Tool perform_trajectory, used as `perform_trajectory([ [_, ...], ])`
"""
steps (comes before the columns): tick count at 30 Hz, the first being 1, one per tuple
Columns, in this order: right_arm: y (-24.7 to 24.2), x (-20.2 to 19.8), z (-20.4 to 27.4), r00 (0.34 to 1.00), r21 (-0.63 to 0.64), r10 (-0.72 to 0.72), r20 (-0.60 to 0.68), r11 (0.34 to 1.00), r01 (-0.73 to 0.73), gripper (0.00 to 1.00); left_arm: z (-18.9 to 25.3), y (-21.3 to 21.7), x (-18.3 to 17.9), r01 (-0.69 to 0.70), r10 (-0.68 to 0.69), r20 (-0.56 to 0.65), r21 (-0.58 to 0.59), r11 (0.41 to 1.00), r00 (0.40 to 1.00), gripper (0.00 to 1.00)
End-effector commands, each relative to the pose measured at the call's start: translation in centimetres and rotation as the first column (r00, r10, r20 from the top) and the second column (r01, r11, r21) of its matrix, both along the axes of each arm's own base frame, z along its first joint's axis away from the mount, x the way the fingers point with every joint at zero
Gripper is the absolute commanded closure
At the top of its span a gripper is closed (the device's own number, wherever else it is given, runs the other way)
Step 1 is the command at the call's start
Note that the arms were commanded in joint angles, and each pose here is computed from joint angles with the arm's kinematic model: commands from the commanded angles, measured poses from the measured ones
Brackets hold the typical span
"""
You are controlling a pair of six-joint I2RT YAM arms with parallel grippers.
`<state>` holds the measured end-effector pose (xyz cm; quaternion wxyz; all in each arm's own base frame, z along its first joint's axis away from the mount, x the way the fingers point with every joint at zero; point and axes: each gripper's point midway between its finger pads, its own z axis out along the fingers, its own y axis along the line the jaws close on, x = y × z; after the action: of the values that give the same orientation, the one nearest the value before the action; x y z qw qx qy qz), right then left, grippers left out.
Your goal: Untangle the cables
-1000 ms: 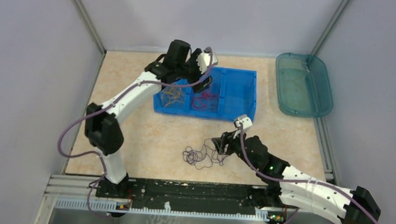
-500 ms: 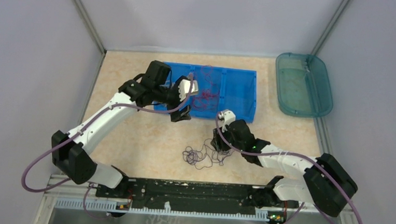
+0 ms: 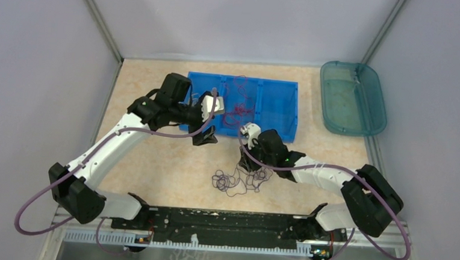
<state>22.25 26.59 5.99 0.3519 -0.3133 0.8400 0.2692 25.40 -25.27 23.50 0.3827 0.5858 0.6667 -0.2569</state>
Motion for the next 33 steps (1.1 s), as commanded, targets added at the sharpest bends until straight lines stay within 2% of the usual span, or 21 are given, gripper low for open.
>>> perform_trajectory([
  [1,0.8,0.7,1.8,0.996,-0.009,0.068,0.054,0.998,-0.067,0.63,1.0,0.1,-1.0,0.031,-0.031,-0.004,-0.026,0.999,1.0,0.06],
  [4,0.5,0.5,0.9,0.996,-0.048,0.083,0.034,0.996,-0.081,0.59,1.6,0.1,-1.0,0.031,-0.031,0.002,-0.034,0.999,1.0,0.06],
  [11,0.0,0.6,-0.1,0.996,-0.087,0.086,0.034,0.993,-0.082,0.61,2.5,-0.1,-1.4,0.035,-0.035,0.001,-0.058,0.998,0.999,0.06],
  [13,-0.1,0.9,0.0,0.996,-0.09,0.076,0.048,0.993,-0.072,0.71,2.8,-0.1,-1.3,0.034,-0.034,0.005,-0.062,0.997,0.999,0.06],
  [15,0.1,1.2,0.8,0.994,-0.076,0.078,0.075,0.994,-0.072,0.96,2.9,-0.1,-1.3,0.032,-0.032,0.008,-0.066,0.997,0.999,0.07],
  [16,0.3,1.4,1.6,0.993,-0.059,0.075,0.096,0.996,-0.07,1.0,3.0,-0.1,-1.4,0.033,-0.032,0.009,-0.071,0.997,0.999,0.07],
  [21,1.7,1.2,9.9,0.961,0.16,0.067,0.268,0.981,-0.113,1.0,2.4,-0.4,-3.5,0.092,-0.097,-0.032,-0.111,0.989,0.995,0.09],
  [25,3.0,-1.1,16.7,0.93,0.332,0.115,0.348,0.913,-0.237,1.0,2.4,-0.9,-5.2,0.119,-0.13,-0.053,-0.18,0.976,0.99,0.16],
  [29,4.0,-2.7,20.0,0.916,0.383,0.141,0.377,0.876,-0.292,1.0,3.4,-2.0,-7.1,0.173,-0.181,-0.01,-0.247,0.953,0.983,0.18],
  [33,5.1,-3.6,22.2,0.904,0.409,0.139,0.404,0.857,-0.314,1.0,3.7,-3.0,-8.2,0.194,-0.2,0.005,-0.252,0.948,0.98,0.19],
])
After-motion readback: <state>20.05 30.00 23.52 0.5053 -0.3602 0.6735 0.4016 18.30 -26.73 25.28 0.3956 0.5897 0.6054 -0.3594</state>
